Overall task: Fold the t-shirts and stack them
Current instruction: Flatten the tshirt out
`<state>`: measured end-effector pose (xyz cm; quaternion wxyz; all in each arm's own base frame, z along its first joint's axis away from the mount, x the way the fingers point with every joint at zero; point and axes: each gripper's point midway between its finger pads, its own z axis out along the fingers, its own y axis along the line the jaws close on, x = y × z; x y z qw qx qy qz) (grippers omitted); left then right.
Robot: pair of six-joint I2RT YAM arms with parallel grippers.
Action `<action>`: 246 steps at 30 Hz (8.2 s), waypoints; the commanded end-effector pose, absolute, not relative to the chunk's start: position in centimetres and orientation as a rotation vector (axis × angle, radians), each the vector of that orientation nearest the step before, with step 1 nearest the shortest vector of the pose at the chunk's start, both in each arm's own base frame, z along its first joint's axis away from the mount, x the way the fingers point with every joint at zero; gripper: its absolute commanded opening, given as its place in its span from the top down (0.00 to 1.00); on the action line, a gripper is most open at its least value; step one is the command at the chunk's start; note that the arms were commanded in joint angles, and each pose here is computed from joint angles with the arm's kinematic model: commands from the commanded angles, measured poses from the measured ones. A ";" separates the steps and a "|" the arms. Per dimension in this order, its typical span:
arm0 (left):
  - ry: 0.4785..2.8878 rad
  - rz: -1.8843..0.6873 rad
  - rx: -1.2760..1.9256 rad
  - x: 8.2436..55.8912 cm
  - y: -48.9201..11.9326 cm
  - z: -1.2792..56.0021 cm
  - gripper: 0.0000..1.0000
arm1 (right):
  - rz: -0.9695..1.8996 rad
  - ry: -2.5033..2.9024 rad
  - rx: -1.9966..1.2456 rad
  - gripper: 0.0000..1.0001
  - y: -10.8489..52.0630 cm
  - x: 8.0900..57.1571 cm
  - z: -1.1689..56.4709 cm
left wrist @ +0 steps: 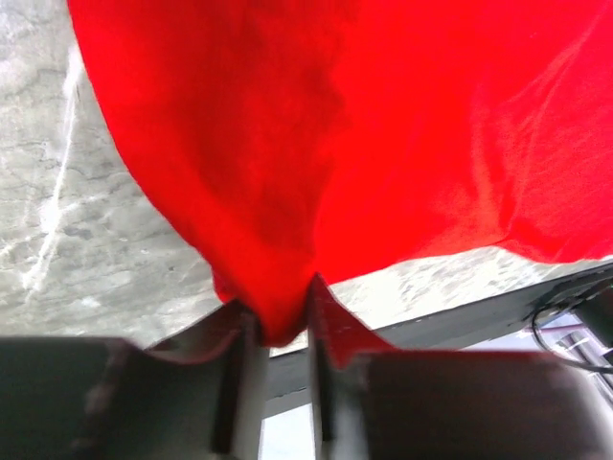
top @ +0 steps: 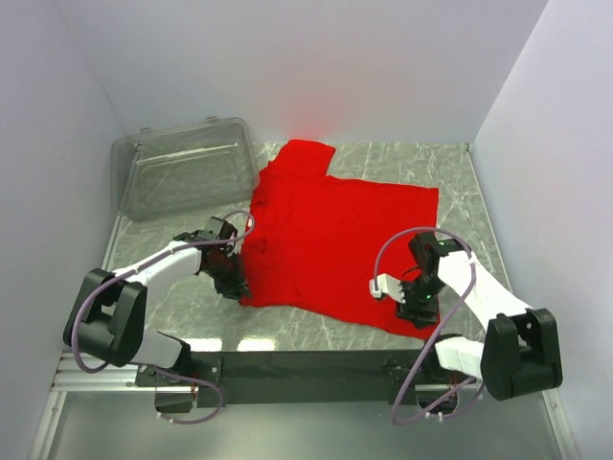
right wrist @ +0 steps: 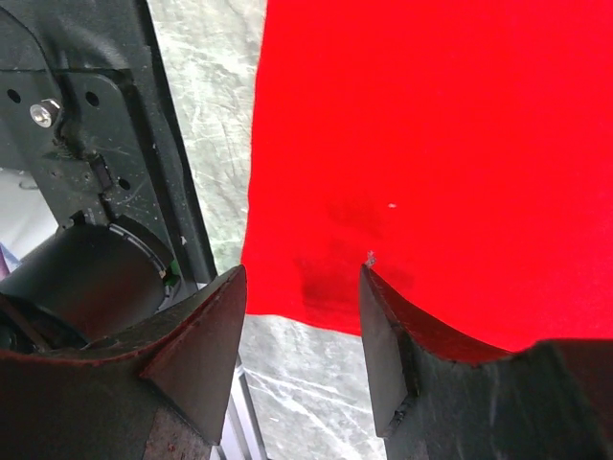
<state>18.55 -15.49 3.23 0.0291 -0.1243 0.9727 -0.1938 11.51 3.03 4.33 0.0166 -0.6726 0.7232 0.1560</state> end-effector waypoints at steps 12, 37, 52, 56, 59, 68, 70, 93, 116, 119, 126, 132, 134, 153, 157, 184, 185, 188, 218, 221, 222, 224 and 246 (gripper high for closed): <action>2.801 -0.689 -0.435 22.2 -16.6 6.1 0.99 | 0.504 2.186 -2.222 0.43 5.9 11.3 5.3; 2.695 -0.545 -0.678 23.8 -9.5 6.1 0.99 | 0.108 2.519 -1.885 0.24 7.1 9.9 7.5; 2.609 -0.574 -0.760 27.9 -5.4 6.8 0.99 | 0.272 2.358 -2.077 0.27 12.8 8.5 6.7; 2.611 -0.576 -0.743 28.4 -5.2 7.0 0.99 | 0.310 2.436 -2.065 0.31 15.1 7.8 6.6; 2.616 -0.586 -0.743 28.3 -5.1 6.8 0.99 | 0.276 2.551 -2.063 0.35 15.2 7.0 5.8; 2.616 -0.589 -0.722 28.1 -4.7 7.1 0.99 | -0.003 2.542 -2.013 0.34 15.3 7.0 3.9; 2.615 -0.594 -0.718 28.0 -4.7 7.1 0.99 | -0.053 2.538 -1.976 0.32 15.9 7.9 4.0; 2.590 -0.568 -0.716 28.8 -3.9 7.6 0.99 | -0.306 2.534 -1.997 0.34 15.4 8.4 2.0; 2.525 -0.561 -0.774 29.5 -2.7 8.4 0.99 | -0.264 2.554 -2.146 0.84 15.7 6.6 1.2; 2.524 -0.578 -0.774 29.6 -2.9 8.4 0.99 | -0.171 2.535 -2.106 0.94 16.8 6.8 2.2; 2.478 -0.619 -0.733 30.8 -3.2 9.9 0.99 | 0.195 2.398 -2.058 1.00 18.6 10.1 8.4; 2.354 -0.672 -0.656 33.0 -3.5 13.8 0.99 | 0.333 2.271 -1.944 1.00 17.3 14.5 13.3; 2.289 -0.702 -0.619 33.9 -3.7 15.8 0.99 | 0.270 2.191 -1.910 1.00 16.1 16.9 14.8; 1.583 -1.049 -0.255 39.3 -8.7 42.2 0.99 | -0.034 1.741 -1.366 1.00 9.6 23.8 34.0; 1.397 -1.054 -0.116 37.7 -9.8 49.8 0.99 | -0.163 1.563 -1.159 1.00 8.3 24.7 43.1; 0.798 -0.992 0.181 26.5 -10.2 71.8 0.99 | -0.222 1.065 -0.671 1.00 5.7 19.3 64.2; 0.818 -1.004 0.180 27.3 -10.5 71.2 0.99 | -0.232 1.091 -0.665 1.00 5.6 20.0 63.4; 0.917 -1.026 0.174 31.2 -11.2 68.3 0.99 | -0.218 1.193 -0.695 1.00 6.1 22.2 59.5; 1.463 -1.015 0.163 59.1 -28.5 33.8 0.99 | -0.198 1.916 -0.371 1.00 -5.3 44.1 29.5; 1.432 -0.966 0.173 60.7 -29.1 33.6 0.99 | -0.231 1.928 -0.301 1.00 -6.4 45.4 28.9; 1.432 -0.959 0.176 61.1 -29.3 33.2 0.99 | -0.235 1.931 -0.290 1.00 -6.7 45.4 28.7; 1.400 -0.957 0.184 61.3 -29.3 34.8 0.99 | -0.212 1.925 -0.309 1.00 -6.5 45.2 29.1; 0.845 -0.587 0.283 32.3 -16.1 62.3 0.99 | -0.108 1.289 -0.652 1.00 5.0 17.4 54.8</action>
